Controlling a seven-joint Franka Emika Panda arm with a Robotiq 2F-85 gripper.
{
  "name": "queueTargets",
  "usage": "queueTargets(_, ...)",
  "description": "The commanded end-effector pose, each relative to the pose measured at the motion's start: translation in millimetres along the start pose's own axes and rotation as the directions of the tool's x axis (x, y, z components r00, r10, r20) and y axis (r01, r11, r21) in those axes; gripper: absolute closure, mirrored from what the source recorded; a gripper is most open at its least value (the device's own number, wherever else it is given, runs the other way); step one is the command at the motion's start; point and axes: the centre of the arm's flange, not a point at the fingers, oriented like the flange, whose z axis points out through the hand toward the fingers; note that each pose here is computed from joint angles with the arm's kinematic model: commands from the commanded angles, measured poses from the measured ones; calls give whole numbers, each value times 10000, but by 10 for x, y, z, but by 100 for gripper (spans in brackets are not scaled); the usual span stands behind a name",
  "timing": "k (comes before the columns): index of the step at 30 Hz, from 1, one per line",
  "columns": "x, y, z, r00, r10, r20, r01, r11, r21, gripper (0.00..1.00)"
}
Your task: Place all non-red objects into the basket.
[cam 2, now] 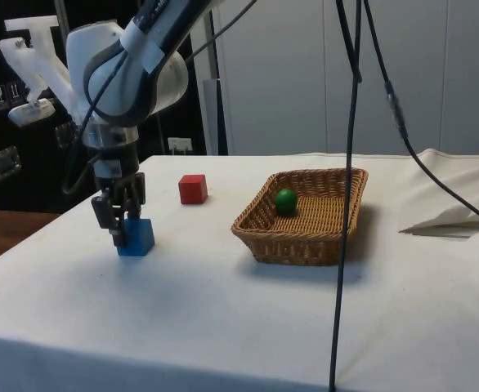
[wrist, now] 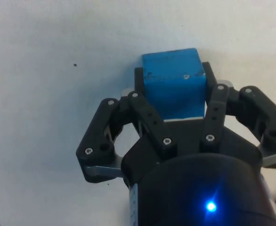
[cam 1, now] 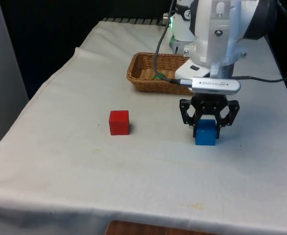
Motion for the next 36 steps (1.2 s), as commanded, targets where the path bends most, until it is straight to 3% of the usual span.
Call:
queueTargets(1,-2,3,0,10000,3,-18,-3,10000,26,99)
queueTargets(3,2,0,-7,10000,0,-10,0,10000,2,99)
queueTargets(12,-97,31,-434,9998,16,198,-18,10000,85,99)
queueTargets(13,-80,28,-389,9997,40,228,-43,9999,102,99)
queueTargets(21,-216,71,-718,9997,49,237,-53,9999,152,99)
queueTargets(22,-193,61,-679,9997,60,226,-64,9998,174,99)
queueTargets(29,-376,120,-1008,9997,76,223,-82,9995,300,99)
queueTargets(36,-510,145,-1183,9998,97,150,-103,9992,398,99)
